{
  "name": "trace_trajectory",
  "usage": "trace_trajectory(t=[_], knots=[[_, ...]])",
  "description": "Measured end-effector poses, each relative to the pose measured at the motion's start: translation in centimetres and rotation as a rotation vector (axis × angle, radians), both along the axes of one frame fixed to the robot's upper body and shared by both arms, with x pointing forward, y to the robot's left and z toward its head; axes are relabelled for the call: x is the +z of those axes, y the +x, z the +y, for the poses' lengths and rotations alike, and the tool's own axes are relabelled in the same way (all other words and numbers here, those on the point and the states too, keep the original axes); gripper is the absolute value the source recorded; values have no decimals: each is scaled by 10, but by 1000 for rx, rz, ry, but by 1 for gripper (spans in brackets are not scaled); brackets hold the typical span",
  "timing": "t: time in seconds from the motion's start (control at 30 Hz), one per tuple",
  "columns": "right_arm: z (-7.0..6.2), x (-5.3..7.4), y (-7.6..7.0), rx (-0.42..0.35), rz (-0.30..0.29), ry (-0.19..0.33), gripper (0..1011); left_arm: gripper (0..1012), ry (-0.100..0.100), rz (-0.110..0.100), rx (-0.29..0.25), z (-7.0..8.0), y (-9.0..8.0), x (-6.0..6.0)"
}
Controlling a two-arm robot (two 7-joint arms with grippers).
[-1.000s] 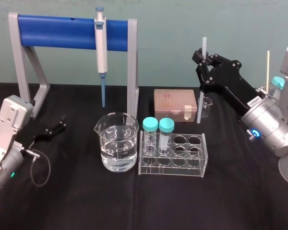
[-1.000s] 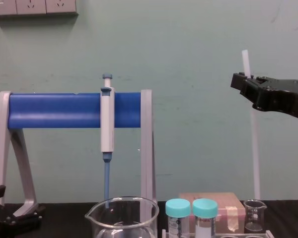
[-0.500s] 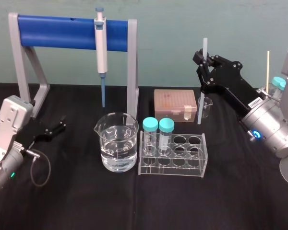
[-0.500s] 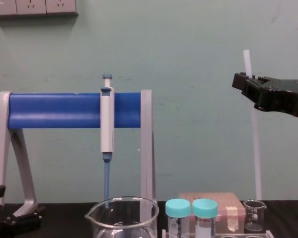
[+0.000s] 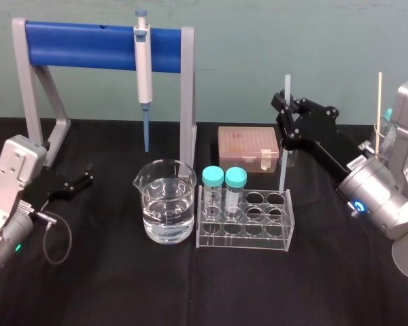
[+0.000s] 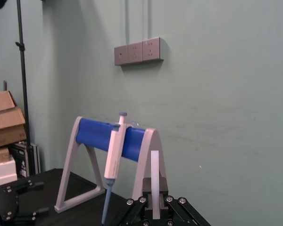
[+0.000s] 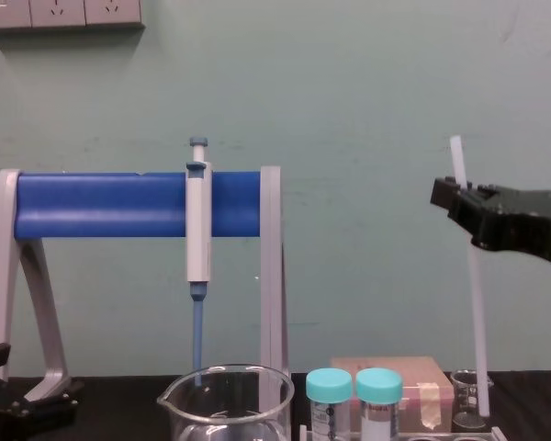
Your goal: Pick up the stirring rod with one hand, then place it down.
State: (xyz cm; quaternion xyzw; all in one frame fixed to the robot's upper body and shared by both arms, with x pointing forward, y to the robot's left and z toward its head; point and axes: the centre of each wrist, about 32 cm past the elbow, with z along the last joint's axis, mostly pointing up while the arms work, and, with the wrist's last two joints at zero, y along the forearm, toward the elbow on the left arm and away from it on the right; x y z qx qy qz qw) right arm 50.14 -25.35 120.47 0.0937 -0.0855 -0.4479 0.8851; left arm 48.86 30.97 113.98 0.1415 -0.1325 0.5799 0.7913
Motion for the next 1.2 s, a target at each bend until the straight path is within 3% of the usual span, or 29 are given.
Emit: trace_trajectory(t=[0.4, 0.8, 1.2], knots=[[-1, -20, 7, -9, 5, 13, 72, 1000, 0, 0, 0, 0, 0, 0], [-3, -26, 20, 23, -7, 28, 72, 1000, 0, 0, 0, 0, 0, 0], [-1, -32, 23, 31, 18, 21, 72, 1001, 0, 0, 0, 0, 0, 0]])
